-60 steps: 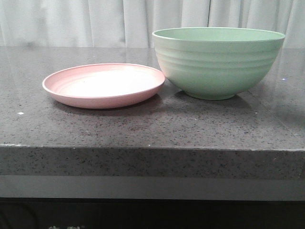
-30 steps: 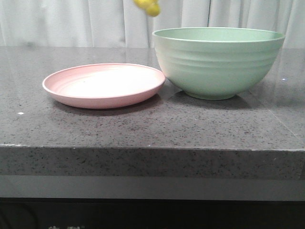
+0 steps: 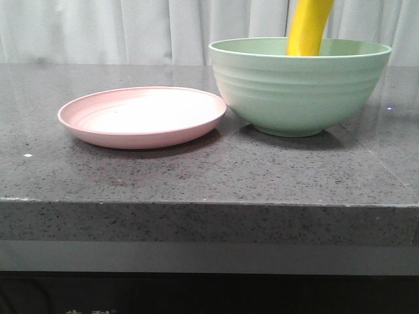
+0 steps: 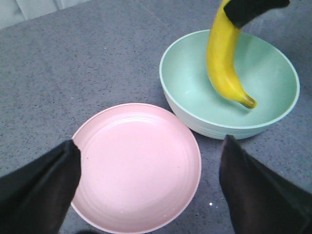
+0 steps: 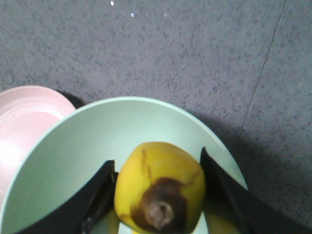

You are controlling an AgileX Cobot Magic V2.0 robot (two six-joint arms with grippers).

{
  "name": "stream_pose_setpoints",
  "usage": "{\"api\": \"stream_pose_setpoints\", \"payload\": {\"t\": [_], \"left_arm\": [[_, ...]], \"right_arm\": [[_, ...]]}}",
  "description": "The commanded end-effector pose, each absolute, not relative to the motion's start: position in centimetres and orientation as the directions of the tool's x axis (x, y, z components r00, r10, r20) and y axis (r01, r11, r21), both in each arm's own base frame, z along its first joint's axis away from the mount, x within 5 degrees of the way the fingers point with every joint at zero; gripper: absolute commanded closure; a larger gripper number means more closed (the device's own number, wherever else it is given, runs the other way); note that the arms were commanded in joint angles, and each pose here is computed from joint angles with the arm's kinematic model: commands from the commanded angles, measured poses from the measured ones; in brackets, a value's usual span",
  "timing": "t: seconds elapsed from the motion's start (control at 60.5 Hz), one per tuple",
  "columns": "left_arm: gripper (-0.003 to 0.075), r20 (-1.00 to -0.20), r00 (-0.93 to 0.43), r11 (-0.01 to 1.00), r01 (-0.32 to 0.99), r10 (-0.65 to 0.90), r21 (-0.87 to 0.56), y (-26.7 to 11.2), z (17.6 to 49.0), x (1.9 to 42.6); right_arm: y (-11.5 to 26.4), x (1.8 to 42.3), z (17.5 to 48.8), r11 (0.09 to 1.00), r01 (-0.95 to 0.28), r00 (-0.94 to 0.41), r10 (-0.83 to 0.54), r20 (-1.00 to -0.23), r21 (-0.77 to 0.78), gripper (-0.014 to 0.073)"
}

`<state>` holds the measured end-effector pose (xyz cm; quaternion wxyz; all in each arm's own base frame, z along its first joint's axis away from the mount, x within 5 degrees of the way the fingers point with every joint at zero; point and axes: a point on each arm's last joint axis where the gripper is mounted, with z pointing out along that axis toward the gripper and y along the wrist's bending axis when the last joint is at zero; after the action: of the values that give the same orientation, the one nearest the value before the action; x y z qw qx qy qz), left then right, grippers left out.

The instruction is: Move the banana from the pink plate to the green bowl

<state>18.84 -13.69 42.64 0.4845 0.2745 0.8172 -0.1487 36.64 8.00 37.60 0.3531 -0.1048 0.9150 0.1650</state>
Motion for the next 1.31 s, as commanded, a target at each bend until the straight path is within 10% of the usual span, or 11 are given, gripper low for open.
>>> {"api": "stream_pose_setpoints", "payload": {"t": [0.0, 0.446, 0.926, 1.091, 1.289], "left_arm": [[0.0145, -0.925, -0.306, 0.822, 0.570, 0.225, 0.011, -12.9, 44.7, 18.6], [0.0145, -0.911, -0.337, 0.830, 0.557, 0.239, 0.012, -12.7, 43.5, 19.0], [0.0145, -0.911, -0.342, 0.829, 0.560, 0.231, 0.000, -12.8, 43.5, 19.0], [0.0188, -0.919, -0.349, 0.872, 0.489, 0.186, -0.008, -11.8, 43.6, 19.7], [0.0448, -0.935, -0.337, 0.939, 0.344, 0.107, -0.017, -8.7, 44.0, 21.4]], "right_arm": [[8.2, 36.6, 39.5, 0.920, -0.316, -0.672, -0.043, -0.739, 0.234, 0.0516], [8.4, 36.9, 38.8, 0.918, -0.318, -0.694, -0.054, -0.718, 0.238, 0.0197], [8.4, 36.0, 39.8, 0.915, -0.328, -0.687, -0.061, -0.724, 0.235, 0.0191], [7.3, 33.4, 42.3, 0.935, -0.255, -0.695, 0.001, -0.719, 0.248, 0.0309], [5.6, 30.6, 44.3, 0.968, -0.177, -0.688, 0.008, -0.725, 0.179, 0.0631]]}}
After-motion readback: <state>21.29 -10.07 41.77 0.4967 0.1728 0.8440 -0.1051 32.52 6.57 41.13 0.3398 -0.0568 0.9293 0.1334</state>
